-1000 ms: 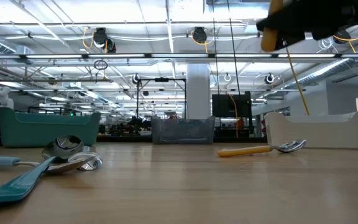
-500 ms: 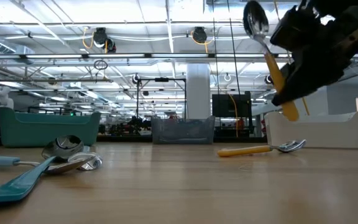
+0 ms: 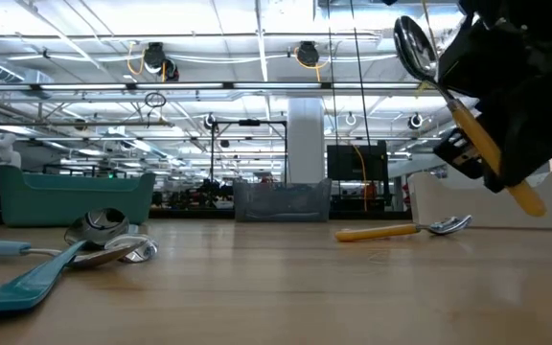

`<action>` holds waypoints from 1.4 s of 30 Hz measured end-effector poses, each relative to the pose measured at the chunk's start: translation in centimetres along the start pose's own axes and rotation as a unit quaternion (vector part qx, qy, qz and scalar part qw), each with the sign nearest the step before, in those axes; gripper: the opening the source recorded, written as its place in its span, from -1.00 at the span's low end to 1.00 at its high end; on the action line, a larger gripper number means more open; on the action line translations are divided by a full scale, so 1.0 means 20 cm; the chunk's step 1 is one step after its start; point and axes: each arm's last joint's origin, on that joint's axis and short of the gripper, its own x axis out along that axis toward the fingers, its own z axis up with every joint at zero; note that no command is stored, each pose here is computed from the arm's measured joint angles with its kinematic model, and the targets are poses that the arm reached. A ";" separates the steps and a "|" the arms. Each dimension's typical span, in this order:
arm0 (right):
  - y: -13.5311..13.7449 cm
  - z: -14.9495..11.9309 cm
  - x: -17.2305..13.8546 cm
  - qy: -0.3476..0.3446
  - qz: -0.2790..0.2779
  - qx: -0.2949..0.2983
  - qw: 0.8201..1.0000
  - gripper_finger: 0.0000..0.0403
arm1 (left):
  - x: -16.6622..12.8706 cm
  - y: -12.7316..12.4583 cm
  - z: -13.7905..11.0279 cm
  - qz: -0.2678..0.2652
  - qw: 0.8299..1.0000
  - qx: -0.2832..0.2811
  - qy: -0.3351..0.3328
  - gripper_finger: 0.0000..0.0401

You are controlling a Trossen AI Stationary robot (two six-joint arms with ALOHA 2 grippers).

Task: Sort silverware by color (type)
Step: Put the yellow spoon into the green bin

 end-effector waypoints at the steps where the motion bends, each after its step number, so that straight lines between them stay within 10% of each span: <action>1: 0.00 0.00 0.00 0.002 0.001 0.001 1.000 -0.83 | 0.02 0.01 0.00 0.002 1.000 -0.019 0.002 0.28; 13: 0.00 0.00 0.02 0.001 -0.002 -0.002 1.000 -0.83 | 0.24 0.15 -0.04 -0.067 0.966 -0.244 0.043 0.42; 35: -0.02 0.00 0.02 -0.016 -0.065 -0.020 0.998 -0.81 | 0.33 0.20 -0.04 -0.118 0.941 -0.312 0.048 -0.93; 42: -0.03 0.01 0.01 -0.040 -0.122 -0.025 0.991 -0.56 | 0.31 0.19 -0.06 -0.094 0.932 -0.343 0.069 -0.97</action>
